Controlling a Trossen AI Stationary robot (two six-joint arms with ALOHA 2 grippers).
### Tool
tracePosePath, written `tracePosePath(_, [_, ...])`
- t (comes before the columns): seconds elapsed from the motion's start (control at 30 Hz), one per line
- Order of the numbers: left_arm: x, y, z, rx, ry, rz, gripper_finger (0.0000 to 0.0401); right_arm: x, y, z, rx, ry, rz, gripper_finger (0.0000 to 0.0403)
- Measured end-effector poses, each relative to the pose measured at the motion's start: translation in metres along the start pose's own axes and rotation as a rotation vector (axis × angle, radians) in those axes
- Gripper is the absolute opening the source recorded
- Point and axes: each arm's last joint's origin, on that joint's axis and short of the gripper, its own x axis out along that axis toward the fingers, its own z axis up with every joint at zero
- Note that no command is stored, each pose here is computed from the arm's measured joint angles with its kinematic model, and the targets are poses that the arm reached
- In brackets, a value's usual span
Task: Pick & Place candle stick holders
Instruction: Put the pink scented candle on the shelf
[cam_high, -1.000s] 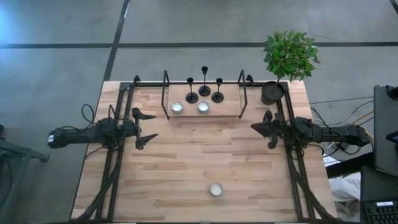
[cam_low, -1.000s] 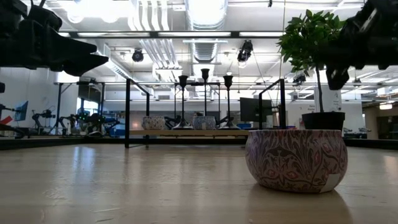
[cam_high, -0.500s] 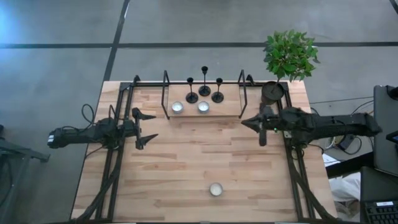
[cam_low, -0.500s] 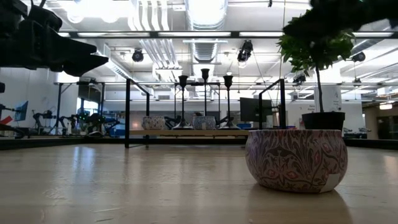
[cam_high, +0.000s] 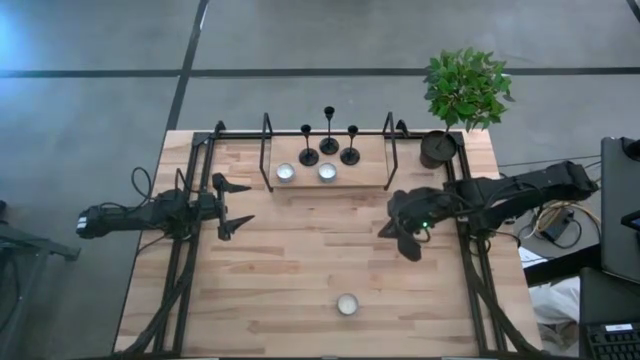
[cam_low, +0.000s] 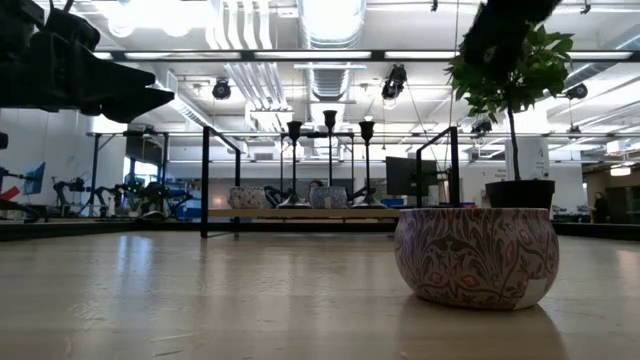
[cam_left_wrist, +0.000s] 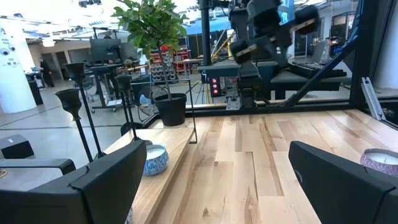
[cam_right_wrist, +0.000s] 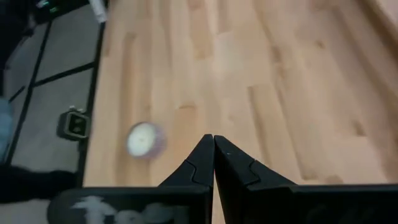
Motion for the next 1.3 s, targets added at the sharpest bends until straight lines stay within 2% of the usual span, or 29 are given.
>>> tracePosePath(0.2, [0.0, 0.0, 0.0, 0.0, 0.0, 0.0, 0.0399, 0.015, 0.028, 0.007, -0.052, 0.07, 0.083, 0.0009])
tracePosePath(0.33, [0.0, 0.0, 0.0, 0.0, 0.0, 0.0, 0.0399, 0.034, 0.038, 0.007, -0.069, 0.17, 0.161, 0.0022])
tracePosePath(0.5, [0.0, 0.0, 0.0, 0.0, 0.0, 0.0, 0.0399, 0.06, 0.042, 0.007, -0.045, 0.293, 0.235, 0.0082])
tracePosePath(0.67, [0.0, 0.0, 0.0, 0.0, 0.0, 0.0, 0.0399, 0.081, 0.048, 0.014, -0.022, 0.364, 0.29, 0.0168])
tracePosePath(0.83, [0.0, 0.0, 0.0, 0.001, 0.006, -0.001, 0.0399, 0.099, 0.048, 0.021, -0.038, 0.365, 0.26, 0.0262])
tracePosePath(0.97, [0.001, 0.0, -0.001, 0.002, 0.011, -0.002, 0.0399, 0.109, 0.05, 0.028, -0.093, 0.31, 0.182, 0.0311])
tracePosePath(1.13, [0.001, 0.0, -0.001, 0.002, 0.013, -0.002, 0.0399, 0.12, 0.056, 0.027, -0.101, 0.34, 0.173, 0.0336])
tracePosePath(1.3, [0.001, 0.0, -0.001, 0.002, 0.015, -0.002, 0.0399, 0.128, 0.064, 0.026, -0.104, 0.356, 0.157, 0.034])
